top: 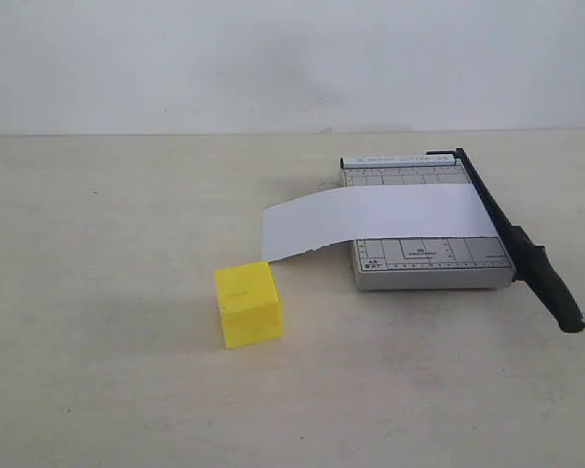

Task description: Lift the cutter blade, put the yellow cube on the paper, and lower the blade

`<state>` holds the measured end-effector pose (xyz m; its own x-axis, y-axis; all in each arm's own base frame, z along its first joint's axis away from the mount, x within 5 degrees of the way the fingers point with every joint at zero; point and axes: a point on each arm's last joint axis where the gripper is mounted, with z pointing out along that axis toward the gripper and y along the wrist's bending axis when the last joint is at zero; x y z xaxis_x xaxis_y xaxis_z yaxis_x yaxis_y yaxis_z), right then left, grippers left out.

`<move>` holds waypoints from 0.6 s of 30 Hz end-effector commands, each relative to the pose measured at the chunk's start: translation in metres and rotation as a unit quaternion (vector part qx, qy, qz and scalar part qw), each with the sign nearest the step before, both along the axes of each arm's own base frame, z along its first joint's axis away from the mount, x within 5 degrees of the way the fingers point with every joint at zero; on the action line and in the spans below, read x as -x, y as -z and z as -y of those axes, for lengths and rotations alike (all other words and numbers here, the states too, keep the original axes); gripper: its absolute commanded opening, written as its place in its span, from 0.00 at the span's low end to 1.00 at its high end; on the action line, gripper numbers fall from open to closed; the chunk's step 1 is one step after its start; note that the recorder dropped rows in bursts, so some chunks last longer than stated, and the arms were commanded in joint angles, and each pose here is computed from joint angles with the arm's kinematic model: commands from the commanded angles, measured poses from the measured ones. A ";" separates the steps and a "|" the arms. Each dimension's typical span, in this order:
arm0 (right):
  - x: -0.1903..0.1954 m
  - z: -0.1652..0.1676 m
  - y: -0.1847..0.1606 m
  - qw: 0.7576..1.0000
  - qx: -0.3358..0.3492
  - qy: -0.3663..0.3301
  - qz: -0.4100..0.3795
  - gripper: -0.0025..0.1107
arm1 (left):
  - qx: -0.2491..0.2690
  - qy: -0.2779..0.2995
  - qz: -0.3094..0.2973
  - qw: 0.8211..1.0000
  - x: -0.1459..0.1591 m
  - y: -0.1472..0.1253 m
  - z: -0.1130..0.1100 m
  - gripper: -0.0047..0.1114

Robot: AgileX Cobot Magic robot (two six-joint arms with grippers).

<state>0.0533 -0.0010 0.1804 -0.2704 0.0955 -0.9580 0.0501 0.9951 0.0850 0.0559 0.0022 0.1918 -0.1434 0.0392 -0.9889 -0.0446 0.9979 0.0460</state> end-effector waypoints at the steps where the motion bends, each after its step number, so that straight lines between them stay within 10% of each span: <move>1: 0.000 0.001 0.000 0.999 0.051 -0.007 0.000 0.02 | 0.005 0.001 0.010 1.000 0.000 -0.002 0.000 0.08; 12: 0.000 0.001 0.000 0.997 0.071 -0.013 0.000 0.02 | 0.005 0.001 0.010 1.000 0.000 -0.002 0.000 0.08; 18: -0.003 0.003 -0.017 0.975 0.204 -0.023 0.084 0.02 | 0.005 0.001 0.010 1.000 0.000 -0.002 0.000 0.08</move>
<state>0.0548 -0.0039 0.1869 -0.2105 -0.2867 -0.9346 -0.0048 0.9563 -0.2923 0.0559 0.0022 0.1918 -0.1434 0.0392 -0.9889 -0.0446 0.9979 0.0460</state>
